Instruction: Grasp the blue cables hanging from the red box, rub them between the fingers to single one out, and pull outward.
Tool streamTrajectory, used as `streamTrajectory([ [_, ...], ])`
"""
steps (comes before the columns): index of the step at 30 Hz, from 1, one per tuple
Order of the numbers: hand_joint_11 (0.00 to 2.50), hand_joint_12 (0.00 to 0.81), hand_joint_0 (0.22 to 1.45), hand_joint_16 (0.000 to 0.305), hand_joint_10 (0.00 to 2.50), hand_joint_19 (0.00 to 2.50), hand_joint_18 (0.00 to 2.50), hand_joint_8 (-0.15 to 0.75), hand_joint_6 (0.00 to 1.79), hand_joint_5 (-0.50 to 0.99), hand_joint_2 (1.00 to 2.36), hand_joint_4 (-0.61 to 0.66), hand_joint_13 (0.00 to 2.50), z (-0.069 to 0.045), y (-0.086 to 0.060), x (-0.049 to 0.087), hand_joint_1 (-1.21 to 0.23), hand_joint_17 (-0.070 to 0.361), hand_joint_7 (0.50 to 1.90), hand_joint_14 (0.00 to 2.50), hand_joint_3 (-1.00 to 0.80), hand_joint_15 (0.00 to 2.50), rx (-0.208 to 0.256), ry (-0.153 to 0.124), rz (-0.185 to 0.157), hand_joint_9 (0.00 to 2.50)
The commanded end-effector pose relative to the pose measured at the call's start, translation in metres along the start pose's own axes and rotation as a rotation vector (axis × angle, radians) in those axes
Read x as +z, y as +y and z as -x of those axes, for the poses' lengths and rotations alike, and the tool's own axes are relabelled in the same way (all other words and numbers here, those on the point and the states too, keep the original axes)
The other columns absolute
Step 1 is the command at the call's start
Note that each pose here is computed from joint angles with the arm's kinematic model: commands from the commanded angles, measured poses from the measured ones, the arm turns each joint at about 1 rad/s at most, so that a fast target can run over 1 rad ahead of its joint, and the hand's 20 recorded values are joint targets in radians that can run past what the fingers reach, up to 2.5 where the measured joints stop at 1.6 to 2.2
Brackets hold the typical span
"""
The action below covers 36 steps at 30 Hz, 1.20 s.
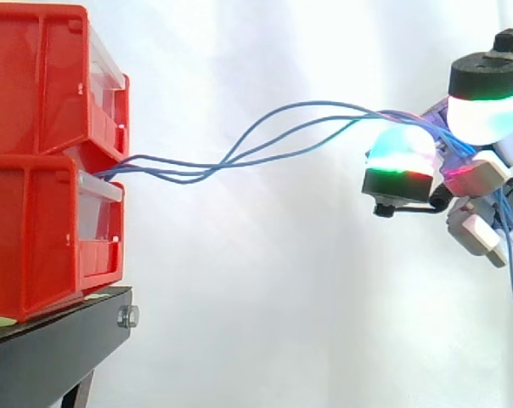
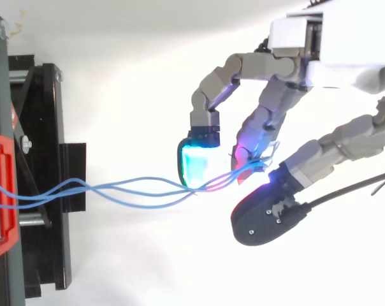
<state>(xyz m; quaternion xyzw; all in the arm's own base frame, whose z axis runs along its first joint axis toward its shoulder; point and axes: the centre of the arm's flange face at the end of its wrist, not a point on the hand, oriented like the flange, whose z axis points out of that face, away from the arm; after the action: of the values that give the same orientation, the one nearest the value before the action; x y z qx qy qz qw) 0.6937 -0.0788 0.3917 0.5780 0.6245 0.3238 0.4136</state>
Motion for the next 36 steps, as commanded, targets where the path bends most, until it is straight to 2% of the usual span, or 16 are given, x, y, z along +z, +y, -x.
streamTrajectory([
  [1, 0.74, 0.318, 0.58, 0.044, 0.02, 0.64, 0.68, 0.218, 0.84, -0.16, 1.0, 0.08, 0.8, 0.0, -0.003, -0.003, -0.84, 0.099, 0.95, 0.03, -0.5, 0.59, -0.003, 0.007, -0.031, 1.16],
  [3, 0.73, 0.32, 0.57, 0.045, 0.02, 0.66, 0.68, 0.218, 0.84, -0.15, 1.0, 0.08, 0.81, -0.001, -0.006, -0.007, -0.8, 0.101, 0.95, 0.03, -0.5, 0.59, -0.006, 0.012, -0.065, 1.17],
  [8, 0.74, 0.326, 0.57, 0.045, 0.02, 0.66, 0.68, 0.224, 0.83, -0.15, 1.0, 0.07, 0.82, 0.005, -0.01, -0.011, -0.74, 0.101, 0.97, 0.03, -0.5, 0.59, -0.008, 0.011, -0.101, 1.19],
  [11, 0.73, 0.326, 0.58, 0.045, 0.02, 0.66, 0.66, 0.224, 0.83, -0.15, 1.0, 0.07, 0.81, 0.005, -0.012, -0.013, -0.73, 0.102, 0.99, 0.03, -0.46, 0.59, -0.006, 0.031, -0.116, 1.19],
  [14, 0.73, 0.326, 0.59, 0.045, 0.02, 0.66, 0.65, 0.227, 0.83, -0.15, 1.0, 0.08, 0.81, 0.004, -0.012, -0.013, -0.73, 0.102, 0.99, 0.03, -0.45, 0.59, -0.001, 0.046, -0.115, 1.19],
  [16, 0.73, 0.328, 0.58, 0.045, 0.02, 0.66, 0.65, 0.224, 0.83, -0.15, 1.0, 0.08, 0.81, 0.003, -0.012, -0.013, -0.73, 0.102, 0.99, 0.03, -0.46, 0.59, 0.001, 0.066, -0.113, 1.18],
  [18, 0.73, 0.327, 0.58, 0.045, 0.02, 0.66, 0.65, 0.229, 0.83, -0.15, 1.0, 0.08, 0.81, 0.001, -0.012, -0.013, -0.73, 0.102, 0.98, 0.03, -0.48, 0.59, 0.0, 0.072, -0.112, 1.18],
  [21, 0.73, 0.33, 0.57, 0.046, 0.02, 0.66, 0.65, 0.229, 0.83, -0.15, 1.0, 0.08, 0.81, 0.002, -0.012, -0.011, -0.73, 0.103, 0.97, 0.03, -0.49, 0.59, 0.002, 0.066, -0.102, 1.19],
  [24, 0.73, 0.33, 0.56, 0.046, 0.02, 0.66, 0.65, 0.228, 0.83, -0.15, 1.0, 0.08, 0.82, 0.008, -0.008, -0.007, -0.71, 0.103, 0.96, 0.03, -0.5, 0.59, 0.009, 0.054, -0.062, 1.19],
  [30, 0.72, 0.331, 0.57, 0.046, 0.02, 0.66, 0.66, 0.234, 0.82, -0.14, 1.0, 0.08, 0.83, 0.014, -0.005, -0.001, -0.68, 0.104, 0.98, 0.03, -0.49, 0.59, 0.032, 0.039, -0.012, 1.2],
  [33, 0.74, 0.328, 0.57, 0.046, 0.02, 0.66, 0.66, 0.232, 0.82, -0.14, 1.0, 0.08, 0.83, 0.019, -0.006, 0.002, -0.64, 0.104, 0.99, 0.03, -0.48, 0.6, 0.038, 0.014, 0.01, 1.22],
  [34, 0.73, 0.328, 0.57, 0.046, 0.02, 0.66, 0.67, 0.236, 0.82, -0.14, 1.0, 0.08, 0.83, 0.019, -0.01, 0.004, -0.64, 0.104, 0.99, 0.03, -0.47, 0.6, 0.038, 0.006, 0.007, 1.22],
  [35, 0.74, 0.331, 0.57, 0.046, 0.02, 0.66, 0.66, 0.234, 0.83, -0.14, 1.0, 0.08, 0.84, 0.018, -0.024, 0.007, -0.64, 0.104, 0.99, 0.03, -0.47, 0.59, 0.035, 0.0, -0.017, 1.22],
  [36, 0.73, 0.33, 0.58, 0.046, 0.02, 0.66, 0.67, 0.234, 0.83, -0.14, 1.0, 0.08, 0.84, 0.018, -0.03, 0.008, -0.64, 0.104, 1.0, 0.03, -0.47, 0.6, 0.033, 0.003, -0.029, 1.23],
])
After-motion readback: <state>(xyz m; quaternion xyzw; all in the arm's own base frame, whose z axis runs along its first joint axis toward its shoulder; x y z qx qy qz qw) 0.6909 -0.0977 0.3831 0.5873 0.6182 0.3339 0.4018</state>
